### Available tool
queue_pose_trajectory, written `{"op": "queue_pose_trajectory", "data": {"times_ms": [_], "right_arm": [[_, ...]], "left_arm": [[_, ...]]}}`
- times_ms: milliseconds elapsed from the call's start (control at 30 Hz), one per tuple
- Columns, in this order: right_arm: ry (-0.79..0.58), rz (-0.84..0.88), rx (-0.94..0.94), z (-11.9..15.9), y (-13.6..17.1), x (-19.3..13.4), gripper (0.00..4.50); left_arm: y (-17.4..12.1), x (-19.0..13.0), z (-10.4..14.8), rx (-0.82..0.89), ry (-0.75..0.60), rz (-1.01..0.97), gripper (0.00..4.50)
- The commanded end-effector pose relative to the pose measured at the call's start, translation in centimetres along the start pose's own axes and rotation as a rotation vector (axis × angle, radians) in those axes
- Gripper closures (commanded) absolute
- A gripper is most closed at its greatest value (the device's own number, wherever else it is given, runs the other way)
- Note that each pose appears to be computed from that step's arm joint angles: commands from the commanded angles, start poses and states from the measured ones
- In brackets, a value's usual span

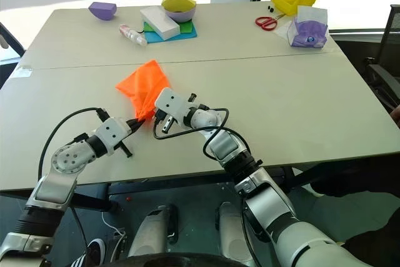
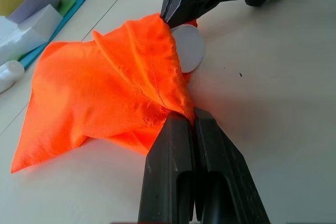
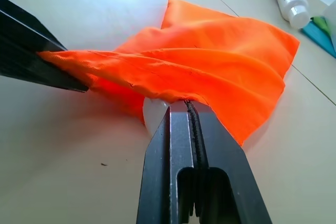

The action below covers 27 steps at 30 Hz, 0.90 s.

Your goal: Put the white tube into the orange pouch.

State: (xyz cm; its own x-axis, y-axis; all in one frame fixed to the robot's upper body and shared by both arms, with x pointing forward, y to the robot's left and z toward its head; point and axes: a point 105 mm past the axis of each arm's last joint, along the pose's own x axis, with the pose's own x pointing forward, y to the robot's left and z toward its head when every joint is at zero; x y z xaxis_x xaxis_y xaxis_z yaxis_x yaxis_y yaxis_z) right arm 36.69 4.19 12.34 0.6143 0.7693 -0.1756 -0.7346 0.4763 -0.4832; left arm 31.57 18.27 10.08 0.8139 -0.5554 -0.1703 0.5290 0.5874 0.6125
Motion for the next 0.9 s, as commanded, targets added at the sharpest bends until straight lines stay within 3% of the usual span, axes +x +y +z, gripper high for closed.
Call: {"op": "queue_pose_trajectory", "data": {"times_ms": [33, 133, 267, 433, 567, 667, 833, 900], "right_arm": [[-0.071, 0.012, 0.015, 1.7, -0.7, -0.6, 4.47], [-0.122, 0.138, 0.062, 2.3, -0.1, -2.7, 4.47], [-0.073, 0.258, -0.017, 1.0, 0.8, -5.2, 4.47], [-0.010, 0.166, -0.154, -0.4, -0.1, -4.0, 4.47], [-0.042, 0.087, 0.003, 0.1, -3.1, -5.2, 4.47], [-0.080, 0.120, 0.094, 1.0, -3.8, -7.1, 3.58], [0.027, 0.208, 0.057, -0.5, -3.9, -9.8, 1.14], [0.061, 0.219, 0.047, -1.2, -4.3, -10.6, 1.14]], "left_arm": [[0.5, -0.4, 0.8, 0.026, -0.023, 0.015, 4.50], [0.7, -0.5, 0.7, 0.030, -0.017, 0.020, 4.50], [0.8, -0.7, 0.6, 0.035, -0.014, 0.017, 4.50], [0.7, -1.0, 0.2, 0.054, -0.006, -0.008, 4.50], [1.4, -1.1, 0.1, 0.065, 0.000, 0.006, 4.50], [1.6, -1.2, -0.1, 0.070, 0.007, 0.011, 4.50], [1.4, -1.2, -0.1, 0.066, 0.005, 0.007, 4.50], [1.4, -1.2, -0.1, 0.066, 0.002, 0.005, 4.50]]}}
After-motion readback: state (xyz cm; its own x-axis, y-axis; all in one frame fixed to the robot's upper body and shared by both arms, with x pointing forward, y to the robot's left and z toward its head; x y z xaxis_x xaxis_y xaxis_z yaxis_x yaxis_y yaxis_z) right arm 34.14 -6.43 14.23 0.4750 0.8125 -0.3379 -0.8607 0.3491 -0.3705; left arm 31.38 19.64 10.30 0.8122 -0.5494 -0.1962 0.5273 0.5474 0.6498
